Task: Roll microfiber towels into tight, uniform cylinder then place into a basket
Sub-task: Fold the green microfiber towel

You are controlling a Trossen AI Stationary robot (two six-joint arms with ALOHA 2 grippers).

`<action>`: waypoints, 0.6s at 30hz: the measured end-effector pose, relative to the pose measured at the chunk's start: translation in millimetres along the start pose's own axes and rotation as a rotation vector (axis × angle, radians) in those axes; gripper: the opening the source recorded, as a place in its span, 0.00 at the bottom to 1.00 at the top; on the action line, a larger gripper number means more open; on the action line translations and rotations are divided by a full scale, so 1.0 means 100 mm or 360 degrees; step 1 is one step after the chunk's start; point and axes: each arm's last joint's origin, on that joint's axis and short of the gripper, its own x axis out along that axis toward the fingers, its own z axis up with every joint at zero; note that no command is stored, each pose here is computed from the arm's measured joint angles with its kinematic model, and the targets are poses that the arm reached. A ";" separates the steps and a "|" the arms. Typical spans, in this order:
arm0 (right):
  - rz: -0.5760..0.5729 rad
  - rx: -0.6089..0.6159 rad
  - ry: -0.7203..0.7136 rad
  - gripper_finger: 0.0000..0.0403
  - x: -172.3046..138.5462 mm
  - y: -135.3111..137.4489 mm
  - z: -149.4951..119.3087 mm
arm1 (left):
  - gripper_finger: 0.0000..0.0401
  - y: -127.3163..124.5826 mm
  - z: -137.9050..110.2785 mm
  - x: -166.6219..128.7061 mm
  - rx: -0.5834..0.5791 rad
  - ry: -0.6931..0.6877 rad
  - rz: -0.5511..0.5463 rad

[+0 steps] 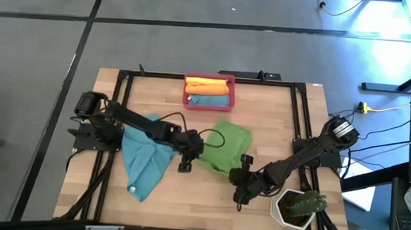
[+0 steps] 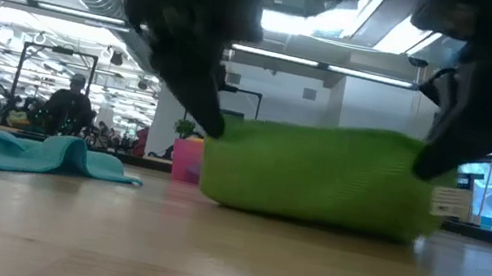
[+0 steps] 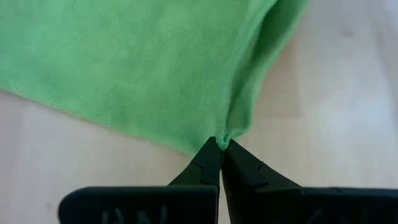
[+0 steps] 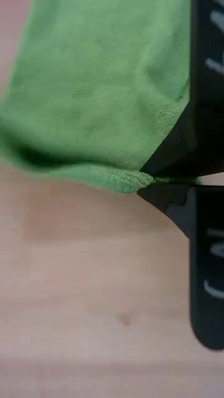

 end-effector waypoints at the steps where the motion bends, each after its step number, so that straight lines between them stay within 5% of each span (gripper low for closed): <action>1: 0.0054 -0.0001 0.0032 0.02 -0.02 0.00 0.00 | 0.00 -0.06 0.00 -0.02 0.0007 -0.0001 -0.0016; 14: 0.0576 -0.0184 0.0132 0.02 -0.13 0.11 0.04 | 0.00 -0.73 0.00 -0.54 0.0212 -0.0160 -0.0301; 18: 0.0577 -0.0167 0.0059 0.02 -0.16 0.08 0.11 | 0.00 -0.74 0.02 -0.60 0.0268 -0.0206 -0.0217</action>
